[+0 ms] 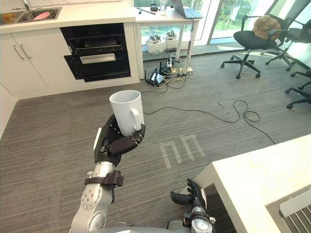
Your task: Walk over to the sink, pick up the cup, carry it to the dishwasher, place the cup inside the dishwasher, then close the dishwasher door
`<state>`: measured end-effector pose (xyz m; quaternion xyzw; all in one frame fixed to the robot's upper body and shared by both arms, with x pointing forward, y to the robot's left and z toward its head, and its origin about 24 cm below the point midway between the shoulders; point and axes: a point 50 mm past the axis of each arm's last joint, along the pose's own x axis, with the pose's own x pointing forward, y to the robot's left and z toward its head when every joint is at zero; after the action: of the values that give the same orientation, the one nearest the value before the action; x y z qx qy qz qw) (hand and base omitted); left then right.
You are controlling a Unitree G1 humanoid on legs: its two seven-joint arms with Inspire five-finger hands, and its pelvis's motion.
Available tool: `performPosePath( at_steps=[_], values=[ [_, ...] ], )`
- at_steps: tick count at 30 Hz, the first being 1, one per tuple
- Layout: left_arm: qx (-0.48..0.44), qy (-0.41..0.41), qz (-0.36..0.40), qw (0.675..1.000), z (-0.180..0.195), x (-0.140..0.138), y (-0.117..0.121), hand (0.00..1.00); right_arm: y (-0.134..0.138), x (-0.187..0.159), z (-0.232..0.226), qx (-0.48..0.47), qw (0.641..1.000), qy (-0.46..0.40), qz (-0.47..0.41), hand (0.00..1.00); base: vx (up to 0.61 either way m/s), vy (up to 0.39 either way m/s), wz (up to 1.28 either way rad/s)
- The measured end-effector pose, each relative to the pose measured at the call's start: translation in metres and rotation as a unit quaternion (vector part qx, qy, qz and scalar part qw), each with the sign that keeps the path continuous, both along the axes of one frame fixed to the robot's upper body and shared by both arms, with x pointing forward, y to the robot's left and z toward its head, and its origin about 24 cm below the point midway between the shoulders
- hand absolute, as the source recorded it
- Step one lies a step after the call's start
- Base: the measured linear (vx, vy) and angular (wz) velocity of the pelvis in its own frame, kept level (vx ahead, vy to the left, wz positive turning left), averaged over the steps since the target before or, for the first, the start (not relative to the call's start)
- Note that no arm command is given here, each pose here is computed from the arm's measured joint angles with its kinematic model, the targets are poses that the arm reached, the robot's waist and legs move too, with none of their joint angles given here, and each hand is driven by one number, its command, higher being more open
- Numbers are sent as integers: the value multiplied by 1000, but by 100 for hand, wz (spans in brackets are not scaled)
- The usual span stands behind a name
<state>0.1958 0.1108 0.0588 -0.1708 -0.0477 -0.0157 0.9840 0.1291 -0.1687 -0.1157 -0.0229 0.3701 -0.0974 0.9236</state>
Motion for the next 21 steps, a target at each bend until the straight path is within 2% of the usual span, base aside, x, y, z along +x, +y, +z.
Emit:
performPosePath(
  at_steps=[7,12,13,21],
  values=[
    [8,13,-6,1000,-6,-2,0,30,14,6,1,11,999,-8,44,90,-102,-37,16],
    [10,15,-16,1000,-7,-3,-3,30,12,7,1,3,999,-8,52,90,-58,-38,10],
    [24,19,3,1000,-10,-2,9,30,19,27,8,-11,995,-32,93,90,0,0,0],
    [13,25,4,1000,-12,0,5,30,15,21,8,-8,997,-31,69,90,4,-12,-12]
  ],
)
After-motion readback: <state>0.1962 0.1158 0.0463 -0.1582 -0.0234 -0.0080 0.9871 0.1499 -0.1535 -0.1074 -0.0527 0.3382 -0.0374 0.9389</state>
